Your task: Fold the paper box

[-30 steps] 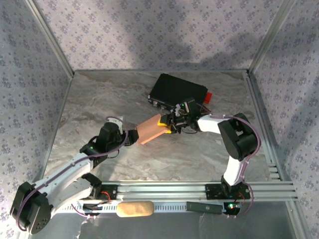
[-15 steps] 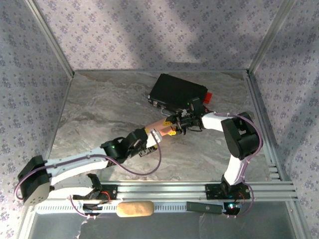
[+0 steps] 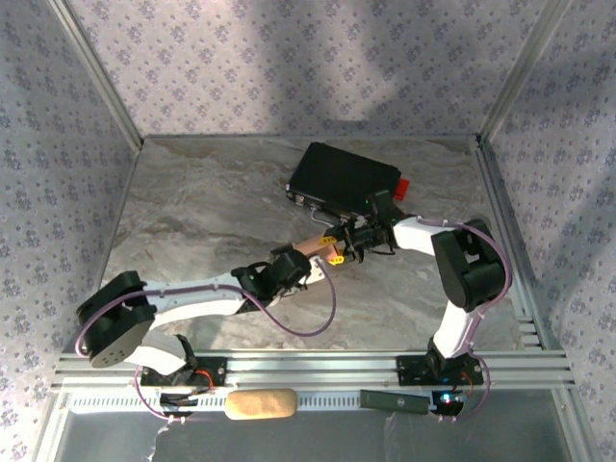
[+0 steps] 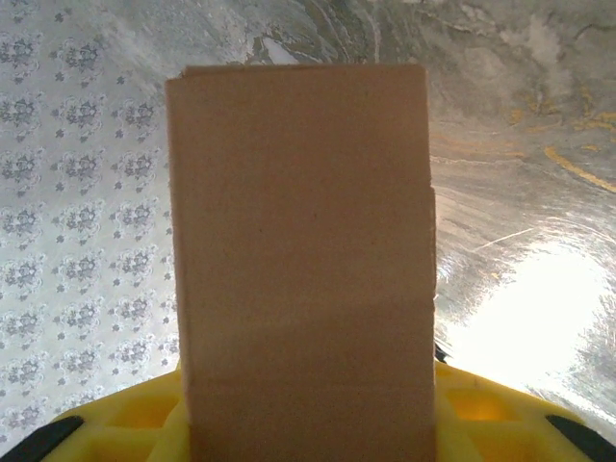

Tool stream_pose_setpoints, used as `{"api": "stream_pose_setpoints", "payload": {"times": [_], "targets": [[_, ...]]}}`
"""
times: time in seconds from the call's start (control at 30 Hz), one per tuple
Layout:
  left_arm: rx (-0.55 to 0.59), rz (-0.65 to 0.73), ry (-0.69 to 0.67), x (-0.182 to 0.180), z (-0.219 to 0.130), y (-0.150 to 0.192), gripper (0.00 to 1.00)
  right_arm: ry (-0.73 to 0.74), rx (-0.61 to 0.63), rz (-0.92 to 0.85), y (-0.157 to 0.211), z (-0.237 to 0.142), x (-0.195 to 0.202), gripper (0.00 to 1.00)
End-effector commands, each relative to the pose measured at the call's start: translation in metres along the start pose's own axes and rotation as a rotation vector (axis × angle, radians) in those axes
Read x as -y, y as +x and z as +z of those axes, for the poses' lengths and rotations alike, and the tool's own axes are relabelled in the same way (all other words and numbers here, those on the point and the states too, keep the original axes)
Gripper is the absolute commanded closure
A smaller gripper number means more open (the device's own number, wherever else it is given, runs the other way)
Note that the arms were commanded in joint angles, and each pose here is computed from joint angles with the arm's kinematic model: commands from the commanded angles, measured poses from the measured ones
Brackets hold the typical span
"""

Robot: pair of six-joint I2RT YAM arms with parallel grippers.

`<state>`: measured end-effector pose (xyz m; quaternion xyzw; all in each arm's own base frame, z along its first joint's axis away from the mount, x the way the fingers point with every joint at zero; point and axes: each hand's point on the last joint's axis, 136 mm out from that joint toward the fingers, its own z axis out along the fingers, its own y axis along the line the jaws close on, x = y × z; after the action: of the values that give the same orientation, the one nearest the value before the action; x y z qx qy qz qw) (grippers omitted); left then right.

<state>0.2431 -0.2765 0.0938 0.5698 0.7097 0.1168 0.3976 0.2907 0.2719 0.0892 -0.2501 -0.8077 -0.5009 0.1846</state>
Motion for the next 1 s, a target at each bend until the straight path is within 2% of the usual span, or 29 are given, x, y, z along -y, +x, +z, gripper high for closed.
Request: {"api": "stream_pose_setpoints", "payload": {"times": [0.0,0.17,0.33,0.57,0.7,0.83,0.97], "targets": [[0.031,-0.013,-0.045,-0.011,0.002,-0.015,0.34,0.077,0.051,0.132,-0.004,-0.003,0.03,0.71],[0.027,-0.009,-0.023,-0.006,0.005,-0.018,0.49,0.078,0.062,0.157,-0.005,-0.006,0.036,0.69],[0.032,-0.002,0.008,-0.001,0.004,-0.019,0.58,0.071,0.061,0.166,-0.005,-0.008,0.037,0.63],[0.044,-0.01,0.061,0.001,-0.007,-0.023,0.6,0.047,0.1,0.135,-0.003,-0.026,0.025,0.36],[0.038,-0.006,0.133,0.003,-0.021,-0.026,0.6,0.072,0.18,0.037,0.008,-0.055,0.011,0.27],[0.037,-0.02,0.228,0.006,-0.04,-0.029,0.6,0.066,0.291,-0.084,0.02,-0.095,-0.004,0.25],[0.028,-0.048,0.359,0.012,-0.061,-0.025,0.6,0.093,0.48,-0.315,0.023,-0.139,-0.019,0.28]]}}
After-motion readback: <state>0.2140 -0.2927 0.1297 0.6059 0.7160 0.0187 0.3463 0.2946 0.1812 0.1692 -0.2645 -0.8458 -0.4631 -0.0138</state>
